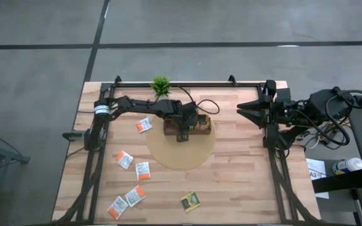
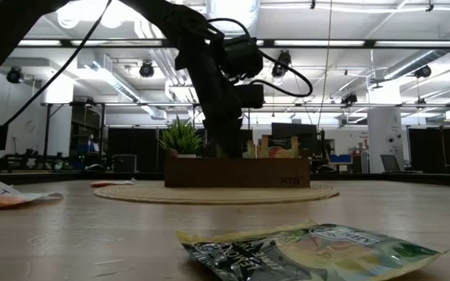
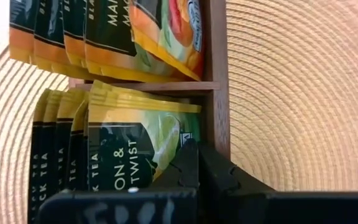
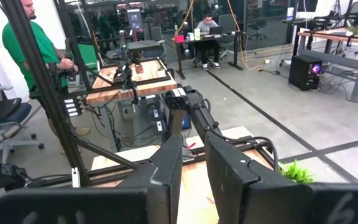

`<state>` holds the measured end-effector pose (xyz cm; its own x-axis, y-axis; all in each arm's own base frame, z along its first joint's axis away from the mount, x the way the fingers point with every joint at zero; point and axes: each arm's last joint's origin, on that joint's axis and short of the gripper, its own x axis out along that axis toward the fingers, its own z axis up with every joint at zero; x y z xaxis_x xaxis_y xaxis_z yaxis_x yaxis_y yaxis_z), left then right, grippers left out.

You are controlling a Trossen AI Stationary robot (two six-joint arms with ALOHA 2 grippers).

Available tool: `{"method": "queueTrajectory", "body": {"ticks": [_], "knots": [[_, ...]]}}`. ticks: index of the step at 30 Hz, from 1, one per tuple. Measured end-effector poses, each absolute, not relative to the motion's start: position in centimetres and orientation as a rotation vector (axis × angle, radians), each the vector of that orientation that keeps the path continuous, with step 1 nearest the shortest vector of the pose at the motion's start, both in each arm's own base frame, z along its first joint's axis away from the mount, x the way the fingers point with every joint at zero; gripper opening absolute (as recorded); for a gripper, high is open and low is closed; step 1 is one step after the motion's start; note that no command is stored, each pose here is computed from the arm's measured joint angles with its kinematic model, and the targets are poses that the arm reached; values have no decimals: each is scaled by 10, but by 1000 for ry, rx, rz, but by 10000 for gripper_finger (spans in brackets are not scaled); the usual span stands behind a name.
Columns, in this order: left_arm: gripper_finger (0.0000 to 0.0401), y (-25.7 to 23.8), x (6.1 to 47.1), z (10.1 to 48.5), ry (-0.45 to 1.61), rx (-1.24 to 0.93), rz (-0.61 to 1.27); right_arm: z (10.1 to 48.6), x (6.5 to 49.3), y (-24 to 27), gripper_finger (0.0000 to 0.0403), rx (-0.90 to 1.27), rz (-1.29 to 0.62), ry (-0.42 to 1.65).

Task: Pick & Place Tea
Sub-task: Put the yellow tea bag into the middle section of the wooden organizer

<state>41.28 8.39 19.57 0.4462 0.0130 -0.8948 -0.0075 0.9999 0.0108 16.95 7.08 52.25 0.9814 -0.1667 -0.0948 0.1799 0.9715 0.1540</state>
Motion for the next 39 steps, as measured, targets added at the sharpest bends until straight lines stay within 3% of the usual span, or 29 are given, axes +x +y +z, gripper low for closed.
{"method": "queueTrajectory", "body": {"ticks": [13, 39], "knots": [[0, 77, 414, 196, 1127, 89, 98, 522, 169, 71, 68, 163, -174, 81], [0, 75, 405, 164, 1099, -51, 20, 523, 169, 71, 68, 163, -174, 81]]}}
